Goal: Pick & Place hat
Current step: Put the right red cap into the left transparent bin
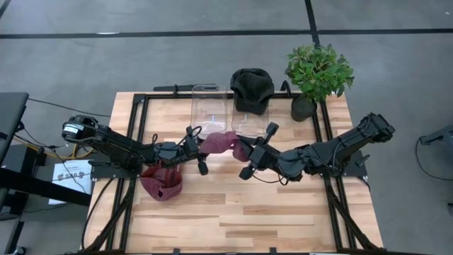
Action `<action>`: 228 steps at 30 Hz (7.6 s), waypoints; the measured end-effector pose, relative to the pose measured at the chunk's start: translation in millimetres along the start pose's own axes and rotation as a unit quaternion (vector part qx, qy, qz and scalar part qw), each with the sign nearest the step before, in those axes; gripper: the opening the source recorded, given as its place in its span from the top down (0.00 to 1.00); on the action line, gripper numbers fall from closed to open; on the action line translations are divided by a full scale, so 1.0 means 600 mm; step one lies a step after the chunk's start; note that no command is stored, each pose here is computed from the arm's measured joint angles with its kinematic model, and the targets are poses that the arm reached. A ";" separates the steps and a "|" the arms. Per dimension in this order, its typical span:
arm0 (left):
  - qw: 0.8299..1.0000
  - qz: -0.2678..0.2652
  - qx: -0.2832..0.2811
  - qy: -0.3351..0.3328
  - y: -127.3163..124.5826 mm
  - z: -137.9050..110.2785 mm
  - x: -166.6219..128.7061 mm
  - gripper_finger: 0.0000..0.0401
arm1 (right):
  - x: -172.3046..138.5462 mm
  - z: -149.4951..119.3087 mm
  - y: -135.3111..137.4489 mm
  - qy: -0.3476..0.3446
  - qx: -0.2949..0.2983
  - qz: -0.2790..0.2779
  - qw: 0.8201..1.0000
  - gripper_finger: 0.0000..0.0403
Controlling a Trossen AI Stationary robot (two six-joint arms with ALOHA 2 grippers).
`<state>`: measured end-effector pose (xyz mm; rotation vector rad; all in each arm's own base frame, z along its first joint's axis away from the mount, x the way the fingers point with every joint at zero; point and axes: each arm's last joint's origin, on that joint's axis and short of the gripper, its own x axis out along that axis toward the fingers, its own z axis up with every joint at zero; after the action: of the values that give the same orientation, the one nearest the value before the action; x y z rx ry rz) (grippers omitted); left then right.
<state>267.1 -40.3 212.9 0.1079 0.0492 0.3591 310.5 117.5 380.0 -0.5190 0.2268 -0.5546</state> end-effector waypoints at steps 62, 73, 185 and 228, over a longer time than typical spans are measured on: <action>0.997 -0.021 -0.065 0.047 0.019 -0.018 0.012 0.97 | 0.014 0.042 -0.067 -0.162 -0.001 0.033 0.986 0.36; 0.993 -0.087 -0.078 0.025 0.005 -0.002 0.000 0.97 | 0.088 -0.007 -0.050 -0.088 -0.101 0.029 0.991 0.36; 0.993 -0.092 -0.073 0.001 -0.013 0.020 -0.026 0.96 | 0.116 0.032 -0.002 -0.217 -0.195 -0.161 0.943 0.36; 0.998 -0.015 -0.064 -0.006 -0.001 0.032 -0.033 0.96 | 0.032 0.069 -0.032 -0.150 -0.246 -0.156 0.945 0.36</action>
<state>250.1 -49.4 232.4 -0.0166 0.0151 0.3302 332.2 109.6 423.7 -1.1291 -0.0151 -0.7220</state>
